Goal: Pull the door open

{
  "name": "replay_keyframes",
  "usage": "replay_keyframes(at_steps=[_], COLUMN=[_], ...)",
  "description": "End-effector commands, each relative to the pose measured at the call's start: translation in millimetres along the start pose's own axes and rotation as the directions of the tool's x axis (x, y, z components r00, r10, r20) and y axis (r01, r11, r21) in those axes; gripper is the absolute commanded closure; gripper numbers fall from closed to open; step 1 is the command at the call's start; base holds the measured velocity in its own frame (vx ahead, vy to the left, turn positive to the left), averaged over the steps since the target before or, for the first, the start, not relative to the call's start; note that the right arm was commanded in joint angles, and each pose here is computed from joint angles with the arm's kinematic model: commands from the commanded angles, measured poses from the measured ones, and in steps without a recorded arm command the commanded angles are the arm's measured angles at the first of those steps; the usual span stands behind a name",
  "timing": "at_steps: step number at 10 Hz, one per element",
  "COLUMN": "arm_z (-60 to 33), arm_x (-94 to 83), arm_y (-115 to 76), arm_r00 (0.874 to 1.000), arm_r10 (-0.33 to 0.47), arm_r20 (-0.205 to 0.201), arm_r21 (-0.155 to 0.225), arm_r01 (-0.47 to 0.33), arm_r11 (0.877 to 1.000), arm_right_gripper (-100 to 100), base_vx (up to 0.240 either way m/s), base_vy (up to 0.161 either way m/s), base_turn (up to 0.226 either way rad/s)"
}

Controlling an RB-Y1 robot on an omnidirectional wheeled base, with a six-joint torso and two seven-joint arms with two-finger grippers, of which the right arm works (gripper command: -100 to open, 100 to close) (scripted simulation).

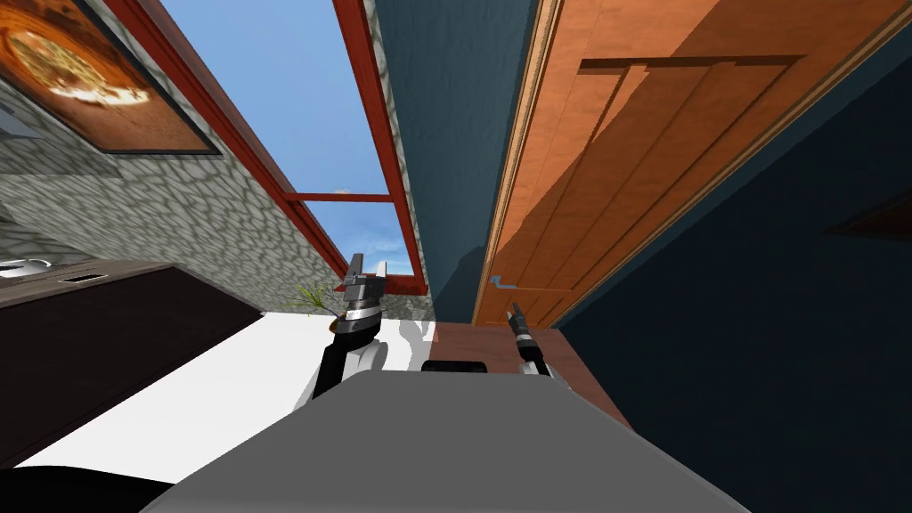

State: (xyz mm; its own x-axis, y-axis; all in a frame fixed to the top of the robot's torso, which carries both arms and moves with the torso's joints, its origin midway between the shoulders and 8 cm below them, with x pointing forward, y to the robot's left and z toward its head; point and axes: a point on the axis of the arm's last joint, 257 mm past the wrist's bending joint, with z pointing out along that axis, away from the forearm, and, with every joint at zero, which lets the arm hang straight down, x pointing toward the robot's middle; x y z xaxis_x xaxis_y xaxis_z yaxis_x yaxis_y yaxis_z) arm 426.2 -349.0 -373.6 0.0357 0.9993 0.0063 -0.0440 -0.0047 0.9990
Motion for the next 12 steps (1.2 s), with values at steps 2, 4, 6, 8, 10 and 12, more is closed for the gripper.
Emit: replay_keyframes(at_steps=[2,4,6,8,10,12], arm_z=[-4.0,-6.9,-7.0,-9.1,-9.1,-12.7], arm_x=[-6.5,-11.8,-25.0,-47.2,-47.2,-71.7], arm_y=[-10.4,-18.0,-16.3,-16.5,-16.5,-16.8], arm_r00=[1.0,1.0,0.999,0.995,0.995,0.986], arm_r10=[-0.003,-0.007,-0.009,-0.012,-0.012,-0.015], arm_r20=[0.006,0.01,0.046,0.102,0.102,0.164], arm_r21=[0.024,0.043,0.038,0.038,0.038,0.039], arm_r01=[0.003,0.006,0.007,0.008,0.008,0.009], arm_r11=[1.0,0.999,0.999,0.999,0.999,0.999], arm_right_gripper=[-100,-100,-100,-100,-100,-100], base_vx=[0.093,0.106,0.055,0.101,0.061,0.074], base_vy=[-0.025,-0.024,-0.011,-0.033,-0.032,-0.022], base_turn=[0.042,0.038,0.132,0.312,0.042,0.298])
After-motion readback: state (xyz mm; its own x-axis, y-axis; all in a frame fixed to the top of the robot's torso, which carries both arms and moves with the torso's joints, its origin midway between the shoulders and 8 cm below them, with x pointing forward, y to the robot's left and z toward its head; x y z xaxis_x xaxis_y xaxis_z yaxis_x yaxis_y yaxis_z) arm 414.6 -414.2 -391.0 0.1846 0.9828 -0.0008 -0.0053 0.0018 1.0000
